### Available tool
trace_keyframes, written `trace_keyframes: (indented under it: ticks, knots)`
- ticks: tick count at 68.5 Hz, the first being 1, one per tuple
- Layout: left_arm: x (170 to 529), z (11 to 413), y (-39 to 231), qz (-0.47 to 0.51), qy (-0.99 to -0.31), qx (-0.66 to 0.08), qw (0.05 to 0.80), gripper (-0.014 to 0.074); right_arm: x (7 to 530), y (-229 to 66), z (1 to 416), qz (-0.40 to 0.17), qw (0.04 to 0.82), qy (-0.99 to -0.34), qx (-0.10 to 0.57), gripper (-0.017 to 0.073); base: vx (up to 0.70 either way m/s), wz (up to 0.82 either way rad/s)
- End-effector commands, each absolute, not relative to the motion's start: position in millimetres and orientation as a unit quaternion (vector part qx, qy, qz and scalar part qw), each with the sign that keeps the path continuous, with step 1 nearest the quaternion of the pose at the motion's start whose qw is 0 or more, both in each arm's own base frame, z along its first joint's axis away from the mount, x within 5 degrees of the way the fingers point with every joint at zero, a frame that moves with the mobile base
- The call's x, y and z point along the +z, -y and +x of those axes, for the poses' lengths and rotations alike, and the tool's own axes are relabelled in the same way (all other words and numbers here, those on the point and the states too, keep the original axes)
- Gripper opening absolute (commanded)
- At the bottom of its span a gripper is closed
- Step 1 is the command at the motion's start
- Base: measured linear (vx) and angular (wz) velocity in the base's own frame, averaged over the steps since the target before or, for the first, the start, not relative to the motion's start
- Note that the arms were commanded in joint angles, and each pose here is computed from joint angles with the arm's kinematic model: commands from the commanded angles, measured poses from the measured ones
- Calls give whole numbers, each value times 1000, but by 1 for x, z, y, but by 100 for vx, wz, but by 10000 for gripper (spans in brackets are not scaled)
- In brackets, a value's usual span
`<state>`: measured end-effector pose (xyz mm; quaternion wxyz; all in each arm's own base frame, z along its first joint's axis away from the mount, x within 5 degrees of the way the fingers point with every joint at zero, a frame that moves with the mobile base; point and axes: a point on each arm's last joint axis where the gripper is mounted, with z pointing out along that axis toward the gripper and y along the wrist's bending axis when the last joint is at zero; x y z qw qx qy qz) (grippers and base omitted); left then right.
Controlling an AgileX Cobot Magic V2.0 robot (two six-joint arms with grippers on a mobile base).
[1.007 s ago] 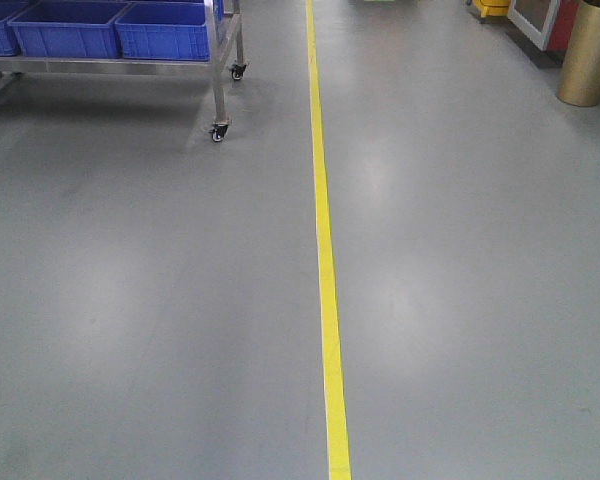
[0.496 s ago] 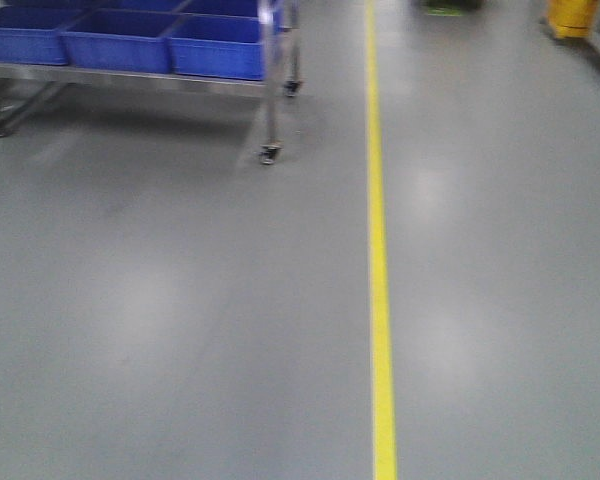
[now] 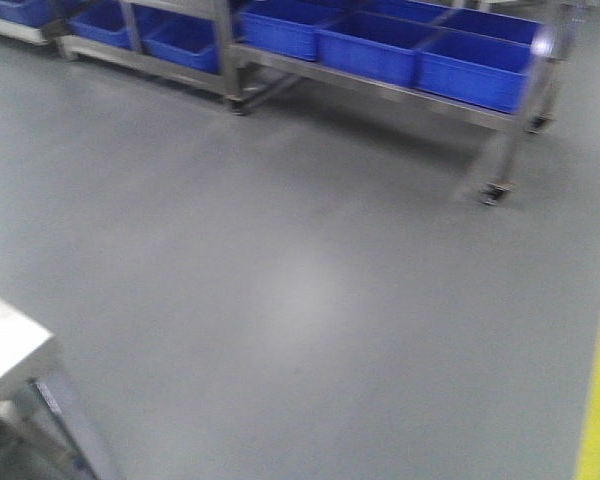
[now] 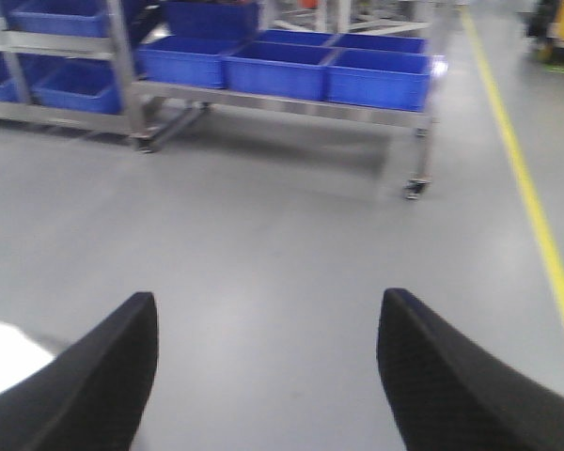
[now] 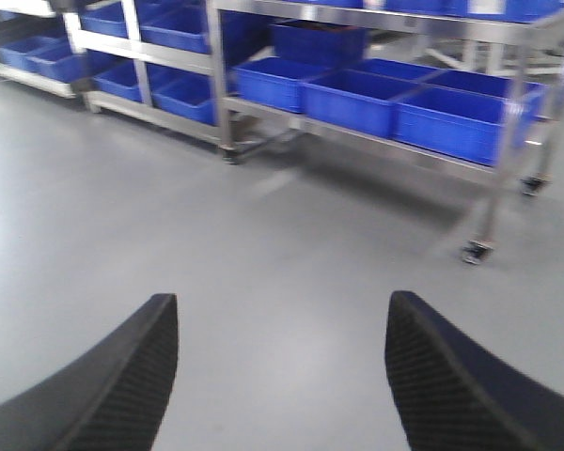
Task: Move and align brake pads A on conveyor
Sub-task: 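Drive along the yellow floor line toward the steel table, then stop at the steel table facing the two brake pads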
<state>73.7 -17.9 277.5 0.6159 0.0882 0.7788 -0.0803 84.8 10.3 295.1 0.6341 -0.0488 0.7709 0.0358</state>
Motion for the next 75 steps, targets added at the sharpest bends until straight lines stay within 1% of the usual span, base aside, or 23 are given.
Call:
trace_keyframes:
  ticks: [1,55,75]
  knots:
    - [292,75,19,87,-751,-89,648,489,309,-9,87,-47,668,-742,29,463,24,87]
    - [292,75,19,87,-751,-89,648,489,309,-9,87,-47,668,-742,29,463,19,80]
    - [292,75,19,87,-751,-89,648,489,309,-9,87,-47,668,-742,29,463,14,69]
